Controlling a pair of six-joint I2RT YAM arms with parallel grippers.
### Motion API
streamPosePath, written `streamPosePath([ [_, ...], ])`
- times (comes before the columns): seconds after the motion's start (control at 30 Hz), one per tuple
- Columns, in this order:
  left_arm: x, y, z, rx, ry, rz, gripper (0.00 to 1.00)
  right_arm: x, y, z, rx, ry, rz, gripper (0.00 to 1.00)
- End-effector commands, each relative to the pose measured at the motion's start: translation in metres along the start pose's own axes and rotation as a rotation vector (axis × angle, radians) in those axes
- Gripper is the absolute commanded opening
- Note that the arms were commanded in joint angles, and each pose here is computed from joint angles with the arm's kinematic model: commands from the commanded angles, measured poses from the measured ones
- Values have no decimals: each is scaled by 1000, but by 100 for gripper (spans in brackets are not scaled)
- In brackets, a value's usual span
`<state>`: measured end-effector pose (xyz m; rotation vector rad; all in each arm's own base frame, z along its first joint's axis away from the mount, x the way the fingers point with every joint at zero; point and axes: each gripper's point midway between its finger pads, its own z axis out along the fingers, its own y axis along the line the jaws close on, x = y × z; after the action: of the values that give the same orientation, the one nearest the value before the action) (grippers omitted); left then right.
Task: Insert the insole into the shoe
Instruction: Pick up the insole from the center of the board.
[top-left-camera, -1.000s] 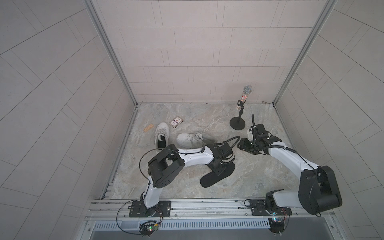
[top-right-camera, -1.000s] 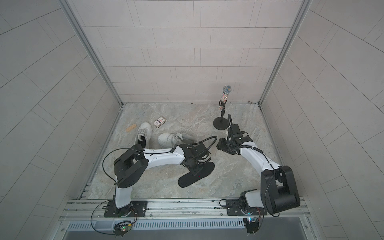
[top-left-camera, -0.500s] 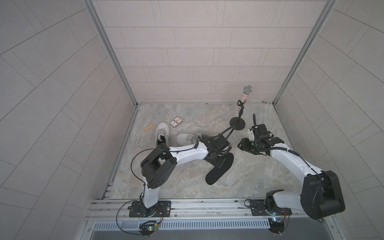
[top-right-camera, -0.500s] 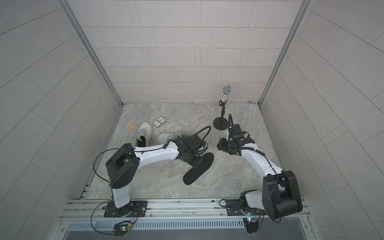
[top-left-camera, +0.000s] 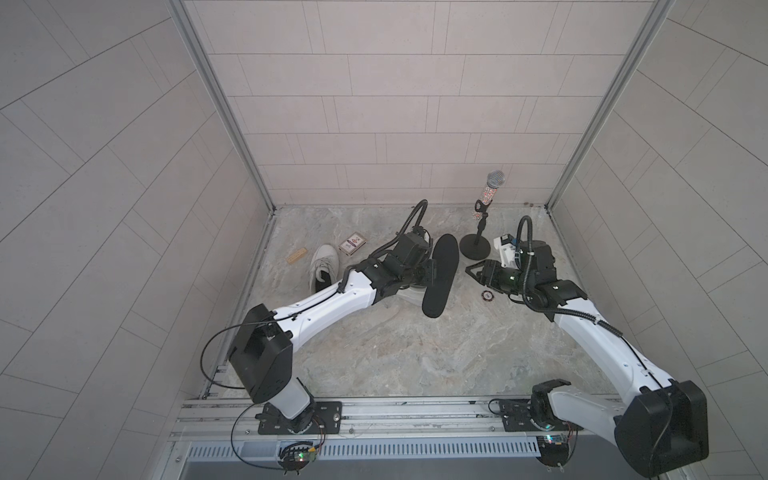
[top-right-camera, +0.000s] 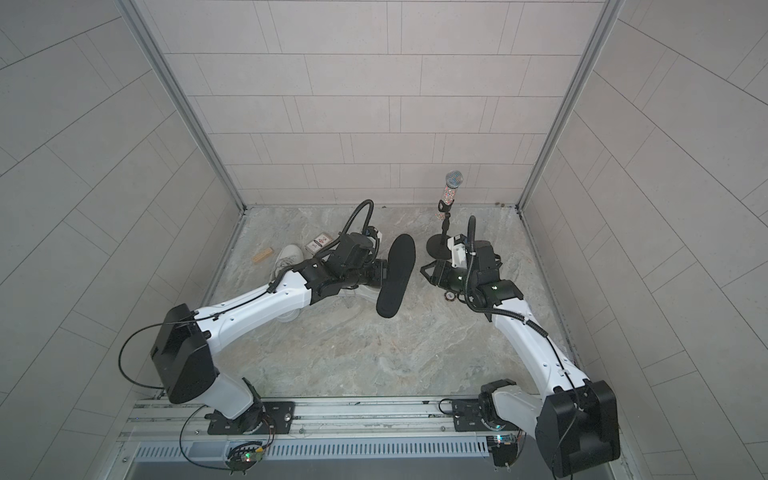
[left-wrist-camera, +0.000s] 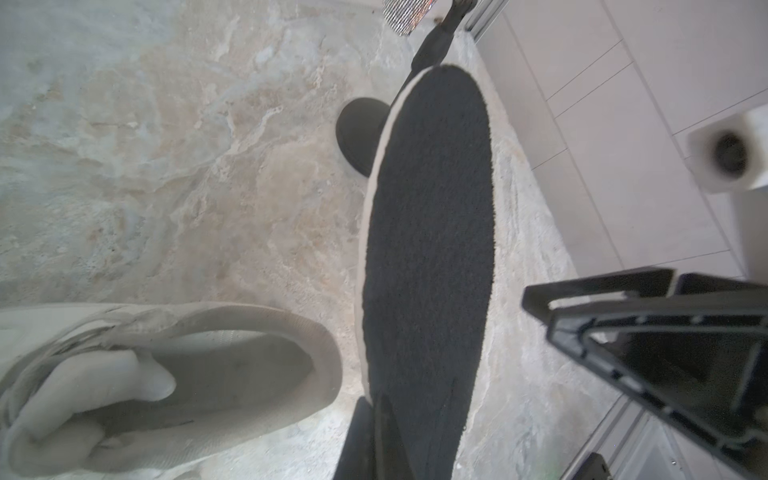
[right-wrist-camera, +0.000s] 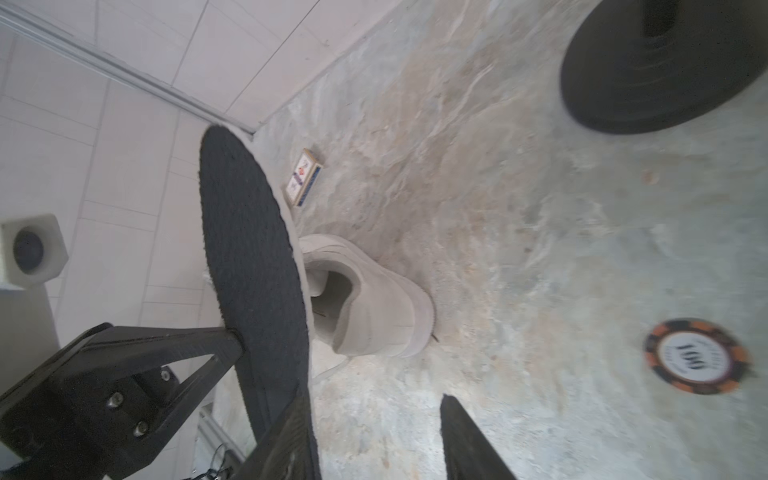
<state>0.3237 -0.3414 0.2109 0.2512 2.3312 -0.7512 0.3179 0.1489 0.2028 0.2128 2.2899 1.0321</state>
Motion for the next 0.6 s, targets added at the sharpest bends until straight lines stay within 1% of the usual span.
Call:
streamPosePath([
  [0.0, -18, -3, -3, 22, -81, -65, 0, -4, 34, 11, -158, -6, 11, 53],
  [0.1, -21, -5, -5, 39, -89, -73, 0, -3, 38, 20, -171, -1, 14, 52],
  [0.13, -21, -4, -5, 41, -90, -75, 0, -3, 38, 23, -174, 0, 16, 50],
  [0.27, -20, -4, -5, 49, -82, -80, 0, -7, 45, 29, -238, -14, 39, 35],
  [0.4, -17, -5, -4, 65, -69, -78, 0, -11, 56, 28, -302, -26, 40, 14],
  [0.5, -8, -7, -1, 89, -11, -32, 1, -9, 59, 24, -309, -20, 1, 5],
  [0.53, -4, -9, -2, 101, 18, 6, 9, -7, 57, 22, -291, -15, -25, 4],
  [0.57, 2, -6, -2, 98, 58, 60, 24, -3, 53, 21, -256, -4, -64, 3],
])
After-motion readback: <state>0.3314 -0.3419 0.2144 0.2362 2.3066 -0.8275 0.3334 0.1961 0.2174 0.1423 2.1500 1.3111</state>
